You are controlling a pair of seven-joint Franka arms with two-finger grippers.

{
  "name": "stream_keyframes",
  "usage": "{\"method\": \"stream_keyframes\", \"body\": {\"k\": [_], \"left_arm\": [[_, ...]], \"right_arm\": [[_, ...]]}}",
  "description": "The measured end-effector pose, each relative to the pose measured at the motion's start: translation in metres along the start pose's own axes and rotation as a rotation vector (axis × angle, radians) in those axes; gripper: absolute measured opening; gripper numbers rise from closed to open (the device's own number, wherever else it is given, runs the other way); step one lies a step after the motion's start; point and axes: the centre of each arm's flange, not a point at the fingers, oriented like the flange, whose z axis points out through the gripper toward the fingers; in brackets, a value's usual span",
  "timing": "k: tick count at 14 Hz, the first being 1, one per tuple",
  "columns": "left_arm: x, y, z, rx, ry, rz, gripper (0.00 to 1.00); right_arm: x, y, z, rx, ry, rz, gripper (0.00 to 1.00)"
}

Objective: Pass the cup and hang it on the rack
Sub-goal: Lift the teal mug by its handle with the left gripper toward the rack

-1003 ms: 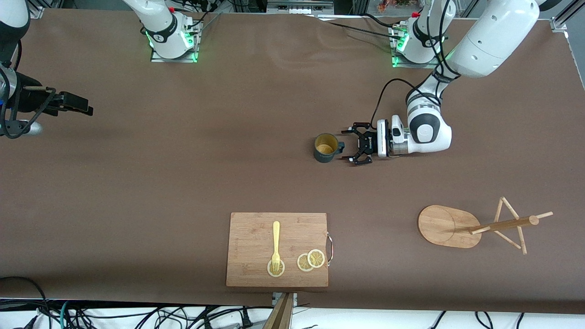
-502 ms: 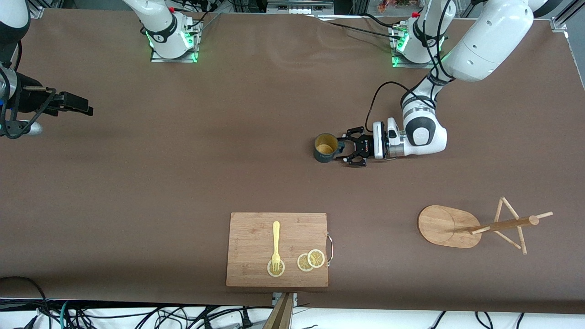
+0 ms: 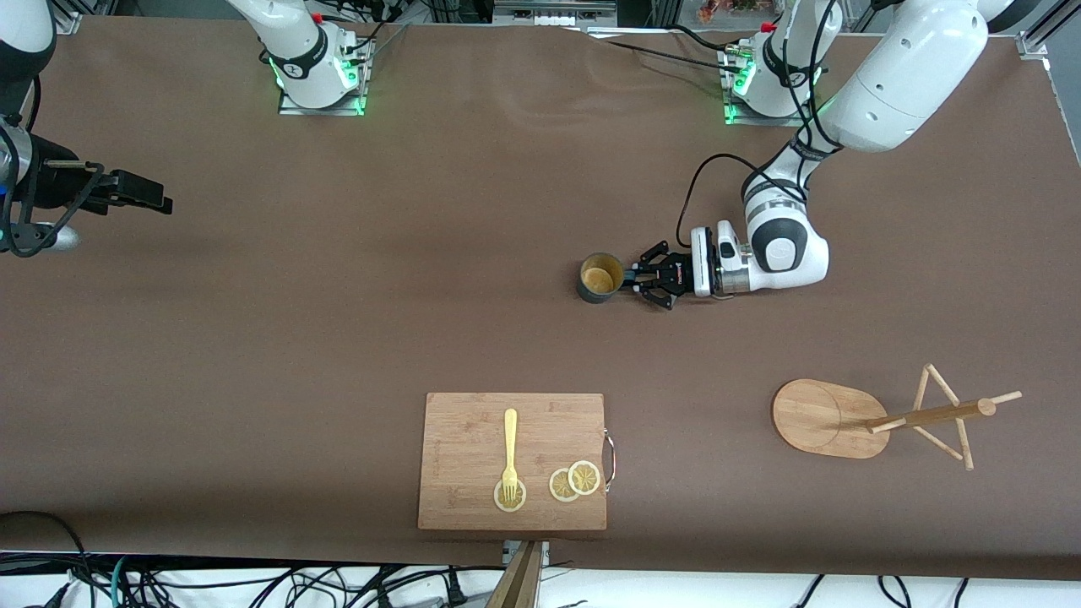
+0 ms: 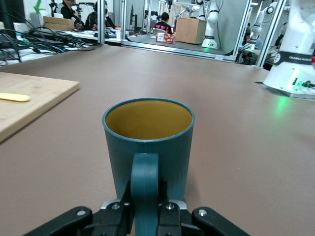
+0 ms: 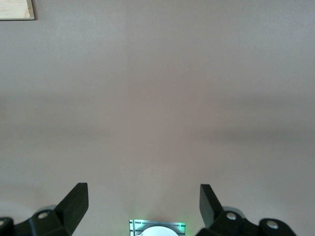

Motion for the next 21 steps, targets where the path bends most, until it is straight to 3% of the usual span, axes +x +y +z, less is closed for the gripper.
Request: {"method": "stream_keyframes", "body": {"k": [3,5,11,14,21], "left_arm": [[0.011,-0.024,-0.053,0.059,-0.032,0.018,0.21],[0.016,-0.039,-0.102,0.092,-0.059,-0.035,0.21],[-0.011,-0.042,-0.220,0.173,0.111,-0.317,0.21],[-0.007,-0.041,-0.252,0.124,0.212,-0.408,0.21],[0.002,-0.025,-0.326,-0.088,0.381,-0.846,0.21]], "right_arm": [[0.000,0.000,0.000,0.001,-0.001,0.000,1.00],[0.001,0.000,0.001,0.001,-0.002,0.000,1.00],[0.001,0.000,0.002,0.002,-0.003,0.000,1.00],[0.001,0.000,0.002,0.002,-0.004,0.000,1.00],[0.001,0.001,0.002,0.003,-0.003,0.002,1.00]]}}
